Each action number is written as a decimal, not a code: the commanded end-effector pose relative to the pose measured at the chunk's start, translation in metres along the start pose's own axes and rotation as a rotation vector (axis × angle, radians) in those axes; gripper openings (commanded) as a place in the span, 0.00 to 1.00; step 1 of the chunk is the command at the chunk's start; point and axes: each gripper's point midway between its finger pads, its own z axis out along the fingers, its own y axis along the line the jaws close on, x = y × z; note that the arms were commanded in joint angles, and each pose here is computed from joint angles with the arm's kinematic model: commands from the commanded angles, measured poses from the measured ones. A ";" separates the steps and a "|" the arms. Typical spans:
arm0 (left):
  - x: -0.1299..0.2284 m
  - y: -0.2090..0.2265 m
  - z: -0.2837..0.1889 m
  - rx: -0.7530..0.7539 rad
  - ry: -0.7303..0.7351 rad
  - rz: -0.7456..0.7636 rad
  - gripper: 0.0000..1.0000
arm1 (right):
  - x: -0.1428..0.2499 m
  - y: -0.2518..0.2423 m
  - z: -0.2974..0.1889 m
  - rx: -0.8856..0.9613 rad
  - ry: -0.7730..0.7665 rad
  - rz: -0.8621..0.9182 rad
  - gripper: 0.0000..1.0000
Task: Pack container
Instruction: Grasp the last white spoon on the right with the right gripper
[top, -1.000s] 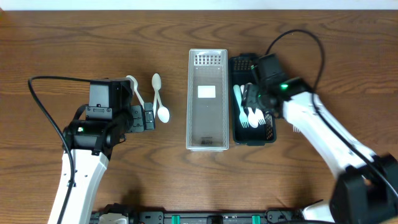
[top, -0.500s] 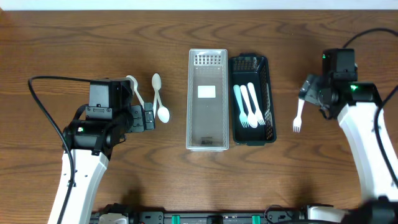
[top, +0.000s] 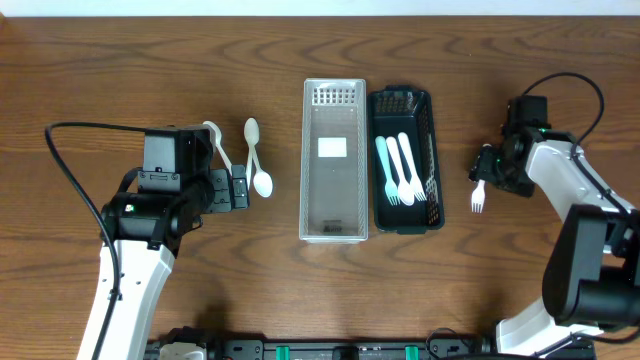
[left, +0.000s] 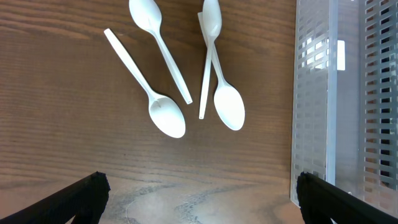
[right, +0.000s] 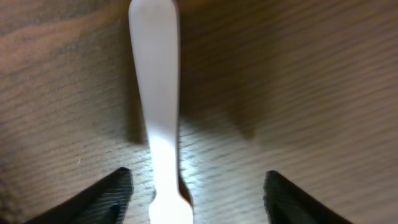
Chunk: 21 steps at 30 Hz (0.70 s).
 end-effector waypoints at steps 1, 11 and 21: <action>-0.006 0.001 -0.004 -0.002 -0.013 0.005 0.98 | 0.007 0.006 0.009 -0.040 0.045 0.040 0.61; -0.006 0.001 -0.003 -0.002 -0.013 0.005 0.98 | 0.014 0.005 0.023 -0.026 0.085 0.123 0.54; -0.006 0.001 -0.004 -0.002 -0.013 0.006 0.98 | 0.021 0.002 0.022 -0.012 0.113 0.124 0.04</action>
